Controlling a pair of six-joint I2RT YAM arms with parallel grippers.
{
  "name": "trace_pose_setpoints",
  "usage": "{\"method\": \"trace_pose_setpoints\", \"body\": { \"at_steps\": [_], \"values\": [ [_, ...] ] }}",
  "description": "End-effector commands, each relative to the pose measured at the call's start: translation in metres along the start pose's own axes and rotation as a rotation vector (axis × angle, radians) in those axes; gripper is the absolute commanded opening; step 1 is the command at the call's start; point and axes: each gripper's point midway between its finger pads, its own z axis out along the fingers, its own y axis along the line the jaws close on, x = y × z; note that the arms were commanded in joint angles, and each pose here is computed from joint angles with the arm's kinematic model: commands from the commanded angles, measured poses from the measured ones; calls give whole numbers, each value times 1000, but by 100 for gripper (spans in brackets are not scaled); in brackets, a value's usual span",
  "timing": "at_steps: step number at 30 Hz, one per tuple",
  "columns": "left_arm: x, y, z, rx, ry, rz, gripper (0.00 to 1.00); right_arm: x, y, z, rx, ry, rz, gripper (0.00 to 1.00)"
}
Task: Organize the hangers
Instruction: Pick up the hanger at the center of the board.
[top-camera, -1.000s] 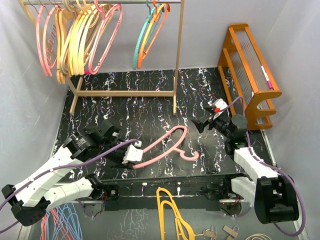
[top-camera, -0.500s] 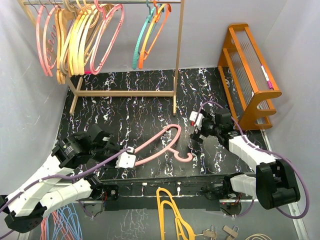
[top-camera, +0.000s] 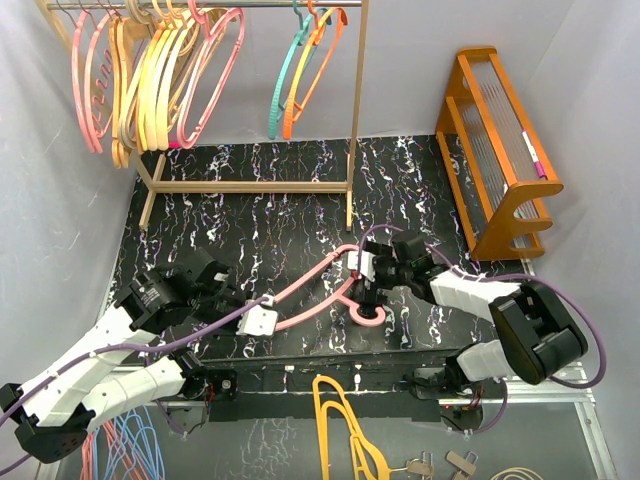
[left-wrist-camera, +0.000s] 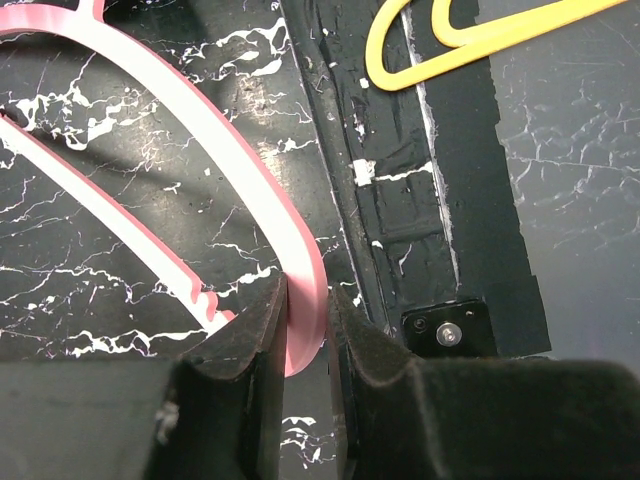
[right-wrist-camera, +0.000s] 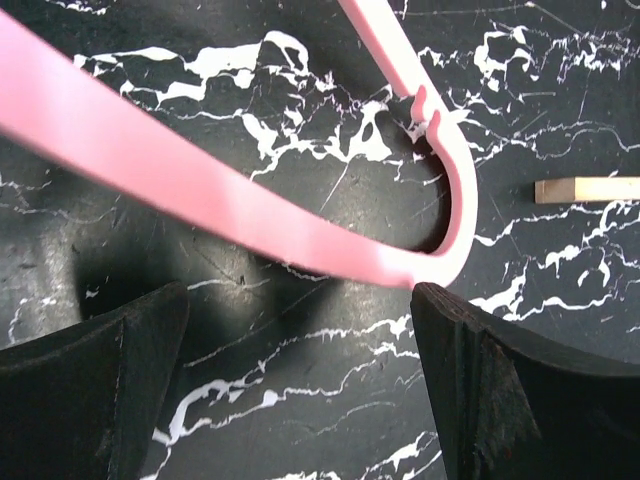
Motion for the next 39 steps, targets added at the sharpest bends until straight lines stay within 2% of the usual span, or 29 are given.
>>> {"method": "trace_pose_setpoints", "body": {
  "at_steps": [1,8,9,10,11,14,15,18,24,25,26,27,28,29,34,39],
  "values": [
    [-2,-2,3,17,-21,-14,0,-25,-30,11,102,-71,-130,98],
    [-3,0,5,23,-18,-30,0,-52,-43,28,151,-167,-185,99],
    [-4,0,5,26,-18,-36,0,-55,-44,30,158,-182,-189,96],
    [-4,0,6,30,-19,-39,0,-57,-45,32,157,-192,-193,88],
    [-3,0,7,33,-17,-43,0,-59,-45,33,152,-197,-198,76],
    [-1,3,9,21,-9,-53,0,-65,-44,32,154,-225,-201,26],
    [-1,6,9,6,-4,-60,0,-68,-44,29,156,-237,-194,17],
    [-1,14,10,-26,-2,-73,0,-76,-39,19,147,-260,-175,9],
    [7,44,14,-158,44,-97,0,-87,-14,-1,17,-246,-68,8],
    [8,53,14,-198,56,-101,6,-89,-10,-7,-6,-245,-57,8],
    [10,63,13,-238,71,-113,25,-88,-1,-11,-41,-229,-33,8],
    [11,71,12,-269,84,-133,48,-88,5,-17,-59,-222,-22,8],
    [11,77,10,-289,94,-149,80,-89,9,-22,-69,-218,-17,8],
    [10,83,11,-295,106,-171,95,-89,12,-26,-74,-215,-16,8],
    [-11,107,7,-299,92,-230,97,-88,22,-41,-103,-182,-22,8],
    [-33,123,0,-274,78,-181,97,-84,28,-44,-151,-143,-27,8]
  ]
}}
